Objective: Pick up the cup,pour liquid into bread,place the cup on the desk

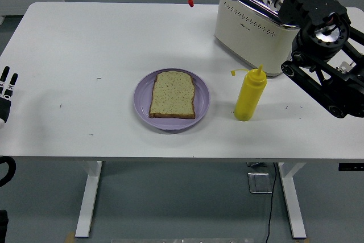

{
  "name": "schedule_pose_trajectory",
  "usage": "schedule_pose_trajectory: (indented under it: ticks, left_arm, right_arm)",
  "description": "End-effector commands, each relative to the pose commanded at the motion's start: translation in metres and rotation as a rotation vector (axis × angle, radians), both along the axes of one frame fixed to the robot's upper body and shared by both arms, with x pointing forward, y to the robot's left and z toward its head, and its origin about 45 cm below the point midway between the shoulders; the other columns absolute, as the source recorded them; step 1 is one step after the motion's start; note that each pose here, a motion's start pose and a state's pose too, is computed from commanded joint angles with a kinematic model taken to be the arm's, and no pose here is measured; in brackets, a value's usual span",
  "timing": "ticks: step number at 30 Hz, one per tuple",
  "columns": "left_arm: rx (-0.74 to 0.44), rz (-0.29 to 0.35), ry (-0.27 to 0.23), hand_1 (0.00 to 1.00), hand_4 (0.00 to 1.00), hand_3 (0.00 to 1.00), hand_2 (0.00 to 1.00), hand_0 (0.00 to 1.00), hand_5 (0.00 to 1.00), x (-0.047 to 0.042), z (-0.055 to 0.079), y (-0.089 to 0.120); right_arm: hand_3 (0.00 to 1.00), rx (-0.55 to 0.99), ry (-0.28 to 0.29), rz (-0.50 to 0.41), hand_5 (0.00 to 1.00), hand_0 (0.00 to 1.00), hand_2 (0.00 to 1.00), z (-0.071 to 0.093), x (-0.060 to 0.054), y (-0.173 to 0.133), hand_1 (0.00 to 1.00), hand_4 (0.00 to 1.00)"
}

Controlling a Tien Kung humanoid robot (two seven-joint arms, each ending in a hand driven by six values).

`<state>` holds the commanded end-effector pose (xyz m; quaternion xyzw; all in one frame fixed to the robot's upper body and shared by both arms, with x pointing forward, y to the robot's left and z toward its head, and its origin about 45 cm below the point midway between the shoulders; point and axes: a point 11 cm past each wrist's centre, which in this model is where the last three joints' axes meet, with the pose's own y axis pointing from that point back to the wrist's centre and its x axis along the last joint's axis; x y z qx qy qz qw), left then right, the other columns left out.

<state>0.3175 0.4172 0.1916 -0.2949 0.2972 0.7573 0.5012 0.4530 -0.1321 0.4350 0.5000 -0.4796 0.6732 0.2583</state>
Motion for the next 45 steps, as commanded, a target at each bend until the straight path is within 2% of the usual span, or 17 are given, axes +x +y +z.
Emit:
schedule_pose_trajectory:
  ticks: [6,14,17,23,30,32,37,38,43,44,45]
  left_arm:
    - [-0.001,0.000,0.000,0.772,0.611,0.709,0.773,0.801,0.998,0.0001,0.000,0.000]
    - [-0.004,0.000,0.002,0.772,0.611,0.709,0.773,0.801,0.998,-0.0002,-0.001,-0.001]
    - [-0.003,-0.002,0.003,0.772,0.611,0.709,0.773,0.801,0.998,-0.0002,-0.001,-0.001]
    - [-0.004,-0.007,0.007,0.771,0.610,0.709,0.772,0.800,0.998,0.0000,-0.002,-0.003]
    - [-0.002,-0.015,0.014,0.771,0.611,0.709,0.773,0.800,0.998,-0.0002,-0.004,-0.005]
    - [-0.002,-0.015,0.016,0.770,0.611,0.709,0.772,0.800,0.998,-0.0004,-0.005,-0.005]
    - [-0.002,-0.019,0.020,0.770,0.611,0.709,0.772,0.800,0.998,-0.0004,-0.006,-0.007]
    - [-0.003,-0.019,0.020,0.770,0.612,0.709,0.771,0.800,0.998,-0.0005,-0.006,-0.007]
    - [-0.003,-0.022,0.021,0.770,0.612,0.709,0.771,0.800,0.998,-0.0003,-0.006,-0.007]
    - [-0.003,-0.023,0.022,0.770,0.611,0.709,0.771,0.800,0.998,-0.0002,-0.006,-0.008]
    - [-0.003,-0.023,0.022,0.770,0.611,0.709,0.771,0.800,0.998,-0.0002,-0.006,-0.008]
  right_arm:
    - [0.371,0.304,0.095,0.047,0.178,0.131,0.295,-0.006,0.001,-0.036,0.135,0.750]
    - [0.372,0.694,0.234,0.089,0.182,0.132,0.296,-0.029,-0.001,-0.103,0.139,0.750]
    - [0.372,0.843,0.267,0.076,0.182,0.132,0.296,-0.040,-0.003,-0.126,0.139,0.750]
    - [0.372,1.119,0.325,0.037,0.181,0.132,0.296,-0.074,-0.007,-0.166,0.139,0.752]
    - [0.373,1.419,0.347,0.012,0.180,0.132,0.296,-0.120,-0.020,-0.197,0.141,0.751]
    - [0.373,1.464,0.344,-0.006,0.179,0.136,0.296,-0.135,-0.026,-0.202,0.145,0.747]
    - [0.373,1.488,0.308,-0.041,0.179,0.136,0.296,-0.167,-0.040,-0.209,0.145,0.747]
    - [0.382,1.484,0.299,-0.042,0.173,0.195,0.333,-0.170,-0.041,-0.210,0.202,0.739]
    - [0.382,1.481,0.273,-0.081,0.173,0.195,0.333,-0.197,-0.055,-0.210,0.202,0.739]
    - [0.391,1.484,0.275,-0.086,0.179,0.243,0.361,-0.202,-0.057,-0.209,0.224,0.735]
    - [0.391,1.484,0.275,-0.087,0.179,0.243,0.361,-0.204,-0.058,-0.209,0.224,0.735]
